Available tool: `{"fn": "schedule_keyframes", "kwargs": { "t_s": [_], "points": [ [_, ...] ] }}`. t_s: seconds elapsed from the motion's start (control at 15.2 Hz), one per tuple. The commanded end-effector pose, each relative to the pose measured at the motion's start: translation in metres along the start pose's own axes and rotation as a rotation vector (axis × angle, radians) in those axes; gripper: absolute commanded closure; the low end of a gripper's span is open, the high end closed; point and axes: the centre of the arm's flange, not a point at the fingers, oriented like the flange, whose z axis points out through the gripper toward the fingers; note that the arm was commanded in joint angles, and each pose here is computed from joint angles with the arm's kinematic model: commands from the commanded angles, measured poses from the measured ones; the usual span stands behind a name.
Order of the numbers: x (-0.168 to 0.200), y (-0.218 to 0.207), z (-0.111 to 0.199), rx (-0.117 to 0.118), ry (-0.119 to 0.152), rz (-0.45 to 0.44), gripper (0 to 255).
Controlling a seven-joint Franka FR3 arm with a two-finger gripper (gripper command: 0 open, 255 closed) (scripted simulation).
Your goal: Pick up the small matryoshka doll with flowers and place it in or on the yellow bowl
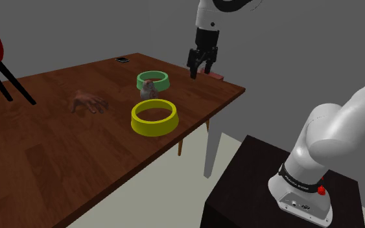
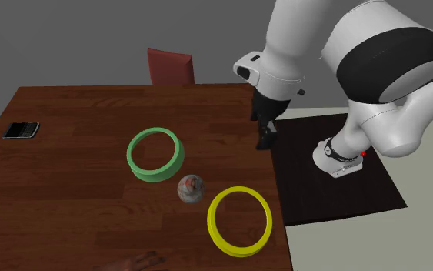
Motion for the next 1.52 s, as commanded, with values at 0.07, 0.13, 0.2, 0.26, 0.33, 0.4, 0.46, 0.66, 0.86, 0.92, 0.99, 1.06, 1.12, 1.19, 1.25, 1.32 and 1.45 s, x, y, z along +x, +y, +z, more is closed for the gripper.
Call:
{"fn": "schedule_keyframes", "kwargs": {
  "t_s": [0.07,0.13,0.2,0.26,0.33,0.4,0.46,0.66,0.86,0.92,0.99,1.06,1.12,1.19,1.25,1.32,1.45],
  "points": [
    [0.031,-0.019,0.012,0.021,0.006,0.040,0],
    [0.041,-0.025,0.014,0.027,0.008,0.053,0],
    [0.052,-0.030,0.017,0.034,0.010,0.066,0],
    [0.063,-0.036,0.019,0.041,0.011,0.079,0],
    [0.073,-0.042,0.022,0.047,0.013,0.092,0],
    [0.084,-0.047,0.024,0.054,0.015,0.104,0],
    [0.095,-0.052,0.026,0.061,0.017,0.117,0],
    [0.129,-0.067,0.033,0.081,0.023,0.156,0],
    [0.163,-0.081,0.039,0.101,0.028,0.194,0],
    [0.168,-0.084,0.040,0.104,0.029,0.201,0],
    [0.169,-0.084,0.045,0.104,0.029,0.201,0],
    [0.169,-0.085,0.050,0.104,0.029,0.201,0],
    [0.169,-0.085,0.055,0.104,0.029,0.201,0],
    [0.169,-0.086,0.061,0.104,0.029,0.201,0],
    [0.169,-0.086,0.066,0.104,0.029,0.201,0],
    [0.170,-0.087,0.071,0.104,0.029,0.201,0],
    [0.170,-0.088,0.079,0.104,0.029,0.201,0]
  ]
}}
